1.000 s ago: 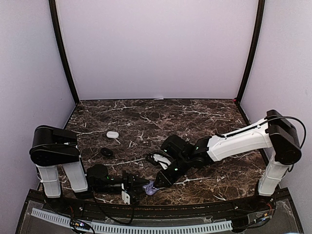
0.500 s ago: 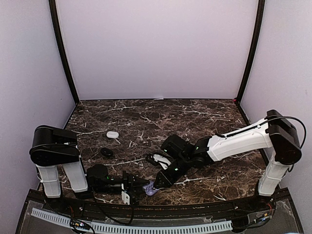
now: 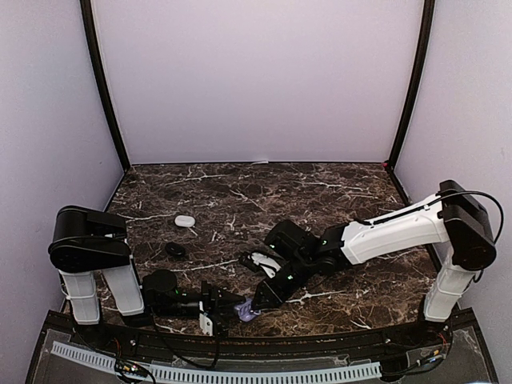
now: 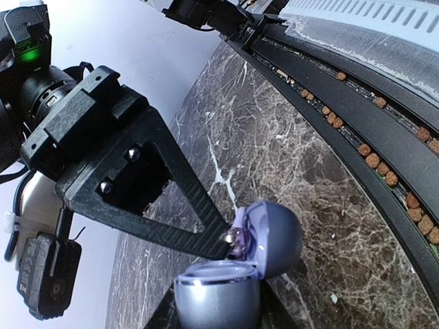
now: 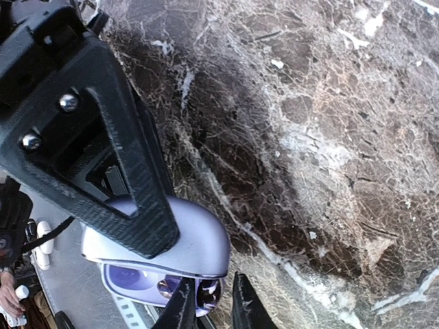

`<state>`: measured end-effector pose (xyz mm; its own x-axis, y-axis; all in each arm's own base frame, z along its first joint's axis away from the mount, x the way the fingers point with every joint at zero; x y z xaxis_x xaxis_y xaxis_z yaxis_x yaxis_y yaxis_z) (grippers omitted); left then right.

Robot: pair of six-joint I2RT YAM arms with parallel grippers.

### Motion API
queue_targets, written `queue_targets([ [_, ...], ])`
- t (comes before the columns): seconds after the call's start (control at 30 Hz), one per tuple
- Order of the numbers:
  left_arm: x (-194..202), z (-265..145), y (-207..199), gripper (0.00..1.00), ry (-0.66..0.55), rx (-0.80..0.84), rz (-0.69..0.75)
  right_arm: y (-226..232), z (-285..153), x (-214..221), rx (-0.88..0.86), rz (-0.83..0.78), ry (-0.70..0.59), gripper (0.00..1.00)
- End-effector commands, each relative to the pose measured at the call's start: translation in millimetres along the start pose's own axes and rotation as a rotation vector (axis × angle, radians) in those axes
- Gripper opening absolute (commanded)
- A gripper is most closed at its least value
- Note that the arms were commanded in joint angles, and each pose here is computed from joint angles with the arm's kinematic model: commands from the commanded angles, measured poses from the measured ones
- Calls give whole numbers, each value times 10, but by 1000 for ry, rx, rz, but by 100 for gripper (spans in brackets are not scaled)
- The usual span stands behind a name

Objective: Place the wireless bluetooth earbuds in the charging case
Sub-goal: Place the left earbud in the charging case, then pick up the left earbud from the charging case.

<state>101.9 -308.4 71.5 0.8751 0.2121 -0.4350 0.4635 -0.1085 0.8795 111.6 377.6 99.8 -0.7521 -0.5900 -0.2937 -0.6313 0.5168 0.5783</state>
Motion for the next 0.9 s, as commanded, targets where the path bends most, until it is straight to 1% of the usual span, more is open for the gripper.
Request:
queue_targets([
  [0.0, -212, -11, 348, 3, -109, -165, 44, 182, -187, -161, -81, -52, -92, 23],
  [0.23, -214, -10, 352, 3, -110, -167, 45, 163, -225, -120, -147, -30, -82, 27],
  [0.53, -184, 2, 350, 3, -93, -172, 51, 59, -359, -28, -115, -11, -99, 27],
  [0.63, -170, 8, 370, 3, -79, -186, 51, 75, -471, 35, -120, -11, -131, 27],
  [0.73, -141, 6, 413, 3, -51, -216, 72, 14, -516, 120, -112, 51, -163, 27],
  [0.87, -90, 27, 451, 2, -9, -241, 98, -53, -609, 125, -105, 198, -238, 28],
])
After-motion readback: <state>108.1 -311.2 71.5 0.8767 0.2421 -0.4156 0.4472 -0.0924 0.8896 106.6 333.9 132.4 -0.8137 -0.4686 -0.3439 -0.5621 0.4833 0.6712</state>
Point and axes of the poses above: each gripper's point midway between its finger pads, its own z axis out along the fingers, its own y axis along the line the jaws close on, x = y × z, the point moved 5 cm from there along -z, back along the fingers, and after that the axes turned 6 degrees about z, right-handed, at the moved point
